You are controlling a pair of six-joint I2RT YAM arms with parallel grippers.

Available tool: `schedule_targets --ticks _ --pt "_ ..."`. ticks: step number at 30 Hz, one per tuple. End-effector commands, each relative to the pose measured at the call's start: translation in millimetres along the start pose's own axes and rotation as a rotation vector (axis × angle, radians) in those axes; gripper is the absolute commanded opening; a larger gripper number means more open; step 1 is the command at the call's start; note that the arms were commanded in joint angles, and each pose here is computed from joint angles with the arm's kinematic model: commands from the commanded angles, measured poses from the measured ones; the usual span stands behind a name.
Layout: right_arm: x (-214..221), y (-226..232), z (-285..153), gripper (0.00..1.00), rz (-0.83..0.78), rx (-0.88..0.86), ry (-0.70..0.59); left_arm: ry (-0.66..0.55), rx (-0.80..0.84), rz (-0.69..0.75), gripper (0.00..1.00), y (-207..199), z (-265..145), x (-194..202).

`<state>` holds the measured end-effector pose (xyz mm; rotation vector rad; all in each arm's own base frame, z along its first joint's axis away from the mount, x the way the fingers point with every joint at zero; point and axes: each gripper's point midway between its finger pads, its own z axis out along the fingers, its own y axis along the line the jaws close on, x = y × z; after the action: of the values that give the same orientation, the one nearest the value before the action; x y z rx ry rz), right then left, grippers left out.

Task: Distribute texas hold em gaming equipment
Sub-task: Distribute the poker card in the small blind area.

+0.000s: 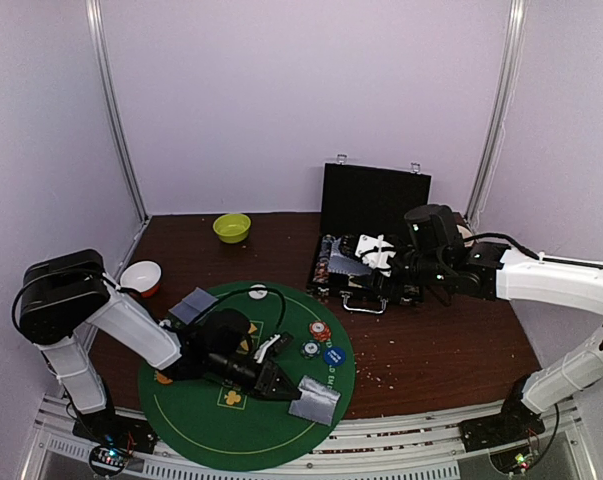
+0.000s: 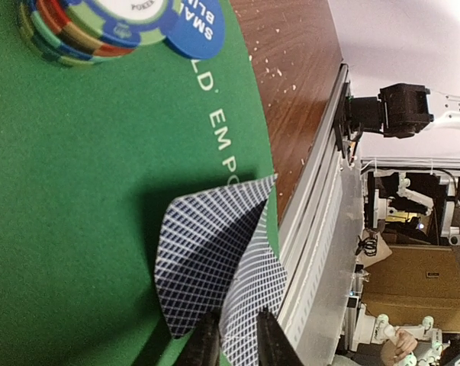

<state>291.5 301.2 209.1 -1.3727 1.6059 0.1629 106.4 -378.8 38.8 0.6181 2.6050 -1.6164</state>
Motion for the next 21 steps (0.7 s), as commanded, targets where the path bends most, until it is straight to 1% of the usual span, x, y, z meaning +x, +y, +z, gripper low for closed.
schedule_targets --ticks 1,3,6,10,14,16,18,19,21 --pt "-6.3 -0.3 -4.3 0.48 -0.003 -0.006 -0.022 -0.018 0.004 0.057 0.22 -9.4 -1.1 -12.3" --pt "-5.4 0.6 -3.9 0.48 -0.002 -0.009 -0.018 -0.024 -0.018 0.083 0.27 -11.9 -3.3 -16.3" --pt "-7.5 2.4 -5.0 0.48 -0.008 -0.011 -0.021 -0.051 -0.104 0.141 0.32 -13.0 -9.4 -29.1" --pt "-11.4 4.3 -5.5 0.48 -0.021 -0.014 -0.023 -0.180 -0.249 0.200 0.43 -16.5 -38.3 -61.5" --pt "-13.7 12.1 -2.3 0.48 -0.040 -0.034 -0.009 -0.342 -0.302 0.265 0.49 -36.1 -83.0 -100.4" --pt "-15.8 17.9 0.2 0.48 -0.050 -0.045 -0.011 -0.422 -0.311 0.356 0.57 -61.8 -104.0 -119.7" --pt "-21.6 24.6 2.9 0.48 -0.060 -0.059 -0.023 -0.478 -0.305 0.457 0.70 -90.0 -118.5 -135.0" --pt "-24.2 27.7 4.5 0.48 -0.064 -0.066 -0.027 -0.501 -0.285 0.504 0.79 -104.9 -123.2 -140.7" --pt "-30.0 33.3 9.1 0.48 -0.071 -0.082 -0.036 -0.536 -0.222 0.574 0.88 -131.0 -128.8 -148.4"
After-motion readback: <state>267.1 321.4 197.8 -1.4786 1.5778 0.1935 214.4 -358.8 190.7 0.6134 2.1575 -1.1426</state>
